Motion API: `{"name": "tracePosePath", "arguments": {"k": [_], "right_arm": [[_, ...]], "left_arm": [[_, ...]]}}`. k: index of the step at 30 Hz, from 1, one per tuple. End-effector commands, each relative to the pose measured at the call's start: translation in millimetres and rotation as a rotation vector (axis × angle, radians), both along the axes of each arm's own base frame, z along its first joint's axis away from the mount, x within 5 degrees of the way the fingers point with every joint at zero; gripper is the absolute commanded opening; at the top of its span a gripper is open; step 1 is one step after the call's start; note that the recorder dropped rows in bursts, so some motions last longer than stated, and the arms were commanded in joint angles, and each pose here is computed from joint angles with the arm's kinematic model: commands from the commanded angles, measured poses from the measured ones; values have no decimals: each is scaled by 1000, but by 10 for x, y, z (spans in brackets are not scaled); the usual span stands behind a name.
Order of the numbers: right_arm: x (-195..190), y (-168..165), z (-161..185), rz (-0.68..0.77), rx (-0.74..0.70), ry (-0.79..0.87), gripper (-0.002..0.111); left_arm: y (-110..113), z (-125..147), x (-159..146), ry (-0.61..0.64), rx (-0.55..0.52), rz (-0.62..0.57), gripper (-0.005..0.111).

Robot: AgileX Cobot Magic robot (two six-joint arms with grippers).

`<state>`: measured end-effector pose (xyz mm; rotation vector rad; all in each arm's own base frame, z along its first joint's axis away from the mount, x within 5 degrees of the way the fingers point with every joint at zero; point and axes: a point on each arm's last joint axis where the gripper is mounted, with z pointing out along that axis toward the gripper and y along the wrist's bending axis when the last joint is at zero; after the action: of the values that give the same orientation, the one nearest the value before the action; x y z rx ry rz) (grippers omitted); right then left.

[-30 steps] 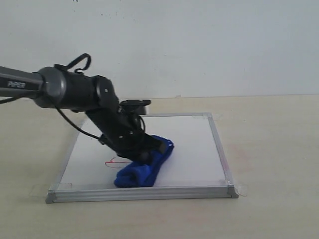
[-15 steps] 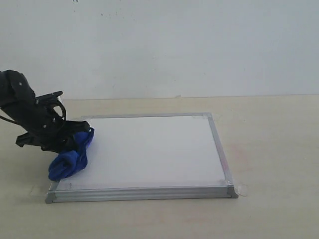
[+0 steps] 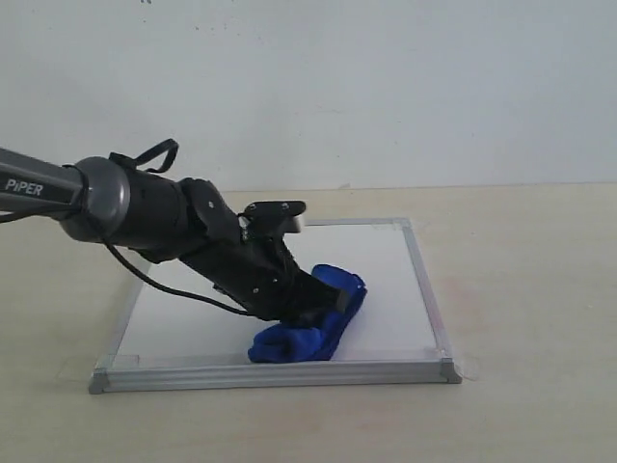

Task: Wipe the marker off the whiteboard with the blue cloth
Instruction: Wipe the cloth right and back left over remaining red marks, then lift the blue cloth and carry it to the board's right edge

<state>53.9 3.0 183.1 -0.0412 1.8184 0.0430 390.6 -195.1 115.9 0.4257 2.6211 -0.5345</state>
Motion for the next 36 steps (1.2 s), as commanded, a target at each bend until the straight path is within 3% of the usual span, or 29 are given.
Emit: {"name": "tracePosePath", "arguments": {"k": [1, 4, 7, 15, 18, 29, 34, 36], "right_arm": [[-1, -4, 10, -6, -2, -13, 0], [-1, -4, 10, -6, -2, -13, 0], [-1, -4, 10, -6, -2, -13, 0], [-1, -4, 10, -6, -2, -13, 0], [-1, -4, 10, -6, -2, -13, 0], [-1, -4, 10, -6, -2, -13, 0], [-1, -4, 6, -6, -2, -9, 0], [-1, -4, 6, -6, -2, -9, 0]], "left_arm": [[53, -116, 1, 34, -7, 48, 4], [335, -116, 125, 60, -29, 167, 4], [762, -131, 245, 86, -27, 274, 4], [1742, -159, 348, 144, -5, 475, 4], [2045, -177, 305, 183, 19, 498, 4], [2801, -135, 112, 260, 141, 597, 4], [2852, 150, 107, 192, 128, 621, 4], [2768, 342, 122, 141, 106, 612, 4]]}}
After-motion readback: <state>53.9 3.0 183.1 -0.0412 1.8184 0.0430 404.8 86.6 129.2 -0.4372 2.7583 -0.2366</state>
